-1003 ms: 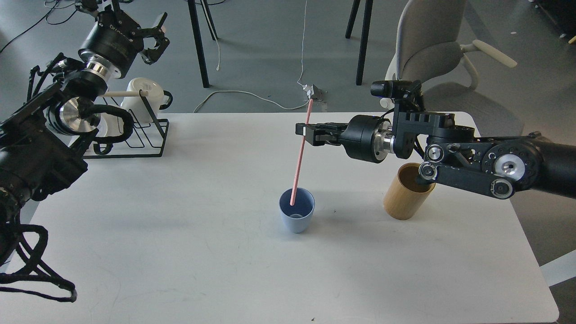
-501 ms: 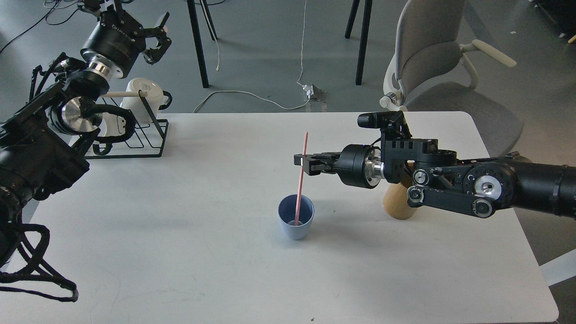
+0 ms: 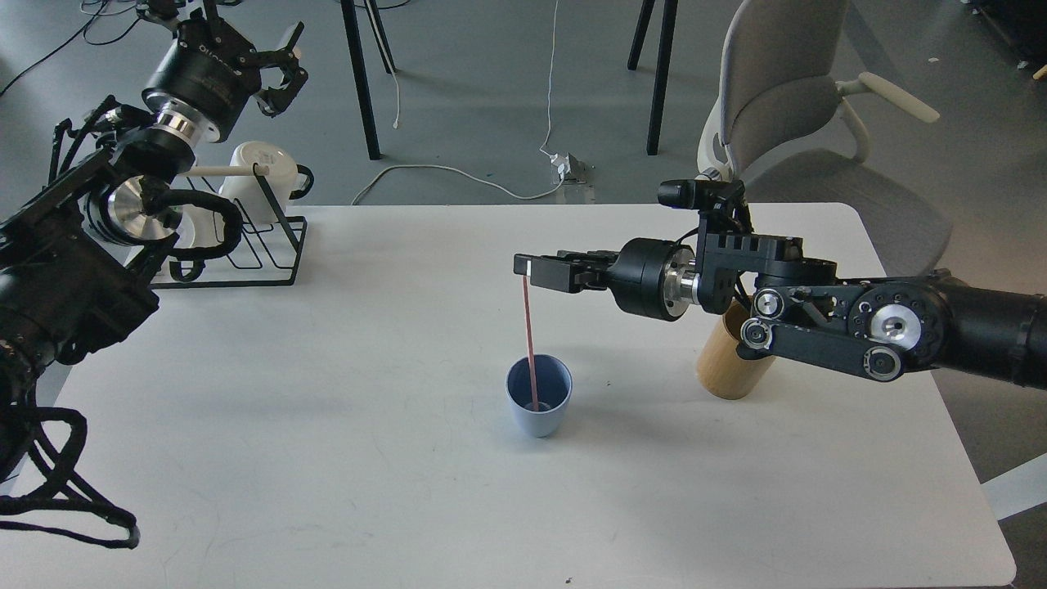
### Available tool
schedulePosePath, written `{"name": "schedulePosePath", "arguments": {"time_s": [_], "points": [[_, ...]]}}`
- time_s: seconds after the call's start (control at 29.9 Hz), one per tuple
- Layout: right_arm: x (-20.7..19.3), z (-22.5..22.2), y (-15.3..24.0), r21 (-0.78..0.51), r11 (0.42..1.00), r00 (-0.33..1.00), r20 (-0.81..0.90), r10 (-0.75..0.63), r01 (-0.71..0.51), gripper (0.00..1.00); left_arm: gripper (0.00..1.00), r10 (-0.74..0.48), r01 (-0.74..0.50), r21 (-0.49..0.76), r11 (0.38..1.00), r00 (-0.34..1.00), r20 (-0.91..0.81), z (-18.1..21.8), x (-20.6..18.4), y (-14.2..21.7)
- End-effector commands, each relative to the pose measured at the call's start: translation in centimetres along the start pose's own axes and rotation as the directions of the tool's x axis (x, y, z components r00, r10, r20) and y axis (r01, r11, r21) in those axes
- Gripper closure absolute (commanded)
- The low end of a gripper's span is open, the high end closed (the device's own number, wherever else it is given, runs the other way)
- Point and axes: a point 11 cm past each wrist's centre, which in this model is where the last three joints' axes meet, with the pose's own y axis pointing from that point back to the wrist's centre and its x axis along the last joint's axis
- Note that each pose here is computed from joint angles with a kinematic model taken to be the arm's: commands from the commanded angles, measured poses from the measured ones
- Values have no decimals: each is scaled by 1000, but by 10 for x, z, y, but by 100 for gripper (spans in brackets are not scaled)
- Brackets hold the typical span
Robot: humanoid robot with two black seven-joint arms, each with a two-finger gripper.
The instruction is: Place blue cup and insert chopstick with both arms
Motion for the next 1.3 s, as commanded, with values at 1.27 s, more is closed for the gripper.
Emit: {"name": "schedulePosePath", "arguments": {"time_s": [1.27], "points": [[67, 163, 118, -347, 573, -373, 925, 77, -742, 1, 1, 125, -134, -50, 990, 981, -149, -23, 38, 35]]}}
